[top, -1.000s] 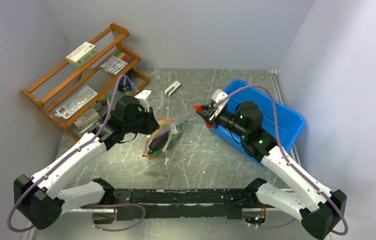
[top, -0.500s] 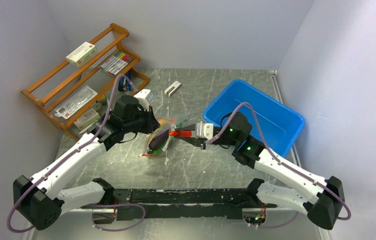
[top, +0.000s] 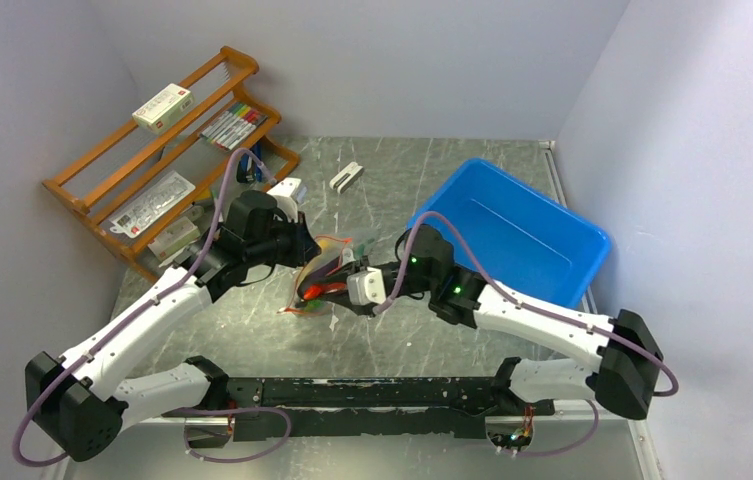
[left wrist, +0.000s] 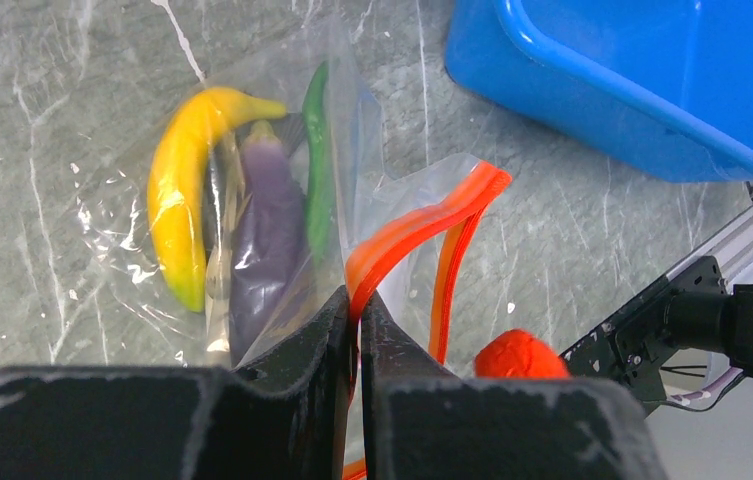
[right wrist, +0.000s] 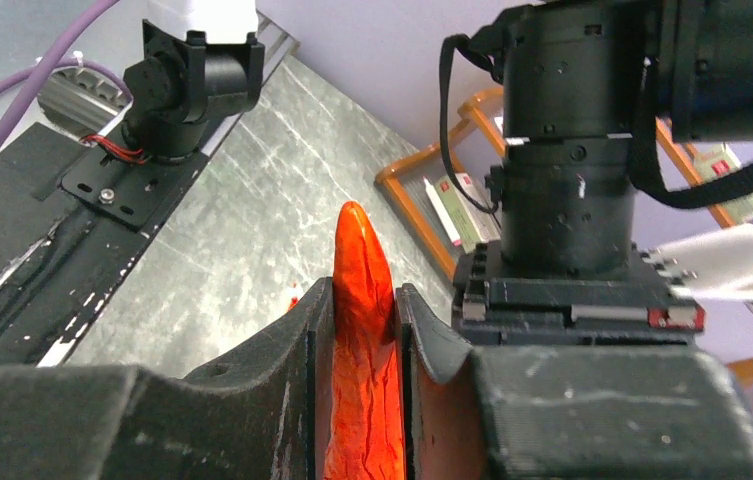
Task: Place the food in the zip-top bag and seal the zipper
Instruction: Place the fake vegetable in the zipper food storage bag.
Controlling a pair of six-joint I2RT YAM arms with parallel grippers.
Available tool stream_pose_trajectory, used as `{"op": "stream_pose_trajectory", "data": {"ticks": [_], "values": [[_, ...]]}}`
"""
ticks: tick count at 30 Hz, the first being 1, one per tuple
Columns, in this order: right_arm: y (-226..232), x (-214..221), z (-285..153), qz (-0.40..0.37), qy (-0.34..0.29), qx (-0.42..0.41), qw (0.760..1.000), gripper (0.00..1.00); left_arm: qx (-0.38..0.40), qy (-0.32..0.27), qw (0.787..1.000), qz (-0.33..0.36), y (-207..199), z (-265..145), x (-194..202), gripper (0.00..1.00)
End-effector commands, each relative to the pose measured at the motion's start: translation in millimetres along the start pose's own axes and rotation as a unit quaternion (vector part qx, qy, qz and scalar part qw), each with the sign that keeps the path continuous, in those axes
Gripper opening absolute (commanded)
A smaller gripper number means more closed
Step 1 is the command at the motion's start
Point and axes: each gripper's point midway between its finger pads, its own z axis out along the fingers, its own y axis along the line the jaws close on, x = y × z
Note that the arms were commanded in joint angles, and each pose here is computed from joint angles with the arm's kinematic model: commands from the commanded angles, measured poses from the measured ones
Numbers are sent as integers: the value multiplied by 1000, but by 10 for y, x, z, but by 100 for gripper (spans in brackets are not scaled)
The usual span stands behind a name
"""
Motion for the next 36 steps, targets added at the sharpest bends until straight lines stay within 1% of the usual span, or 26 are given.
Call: {"op": "stream_pose_trajectory", "data": {"ticks": [1,6,10,15,23,28,36], "values": [[-66,-130,176,-51,-25,-18,998,10,25,-34,999,-2,-109,-61,-167,7],[-73,17,331,-73,-23,-24,997,10,28,-29,999,-4,-123,-59,-157,7],[-31,288,429,-93,4,-39,995,12,24,-29,999,-6,-102,-70,-138,7],[-69,576,471,-106,50,-37,992,13,20,-21,1000,-1,-77,-70,-86,7],[-86,1066,381,-121,158,-42,979,16,18,-24,1000,2,-70,-109,-90,7],[-101,1187,295,-122,191,-29,973,19,10,-29,1000,1,-46,-122,-114,7],[-102,1460,82,-129,267,-12,955,23,4,-23,1000,5,-17,-111,-88,7]]}}
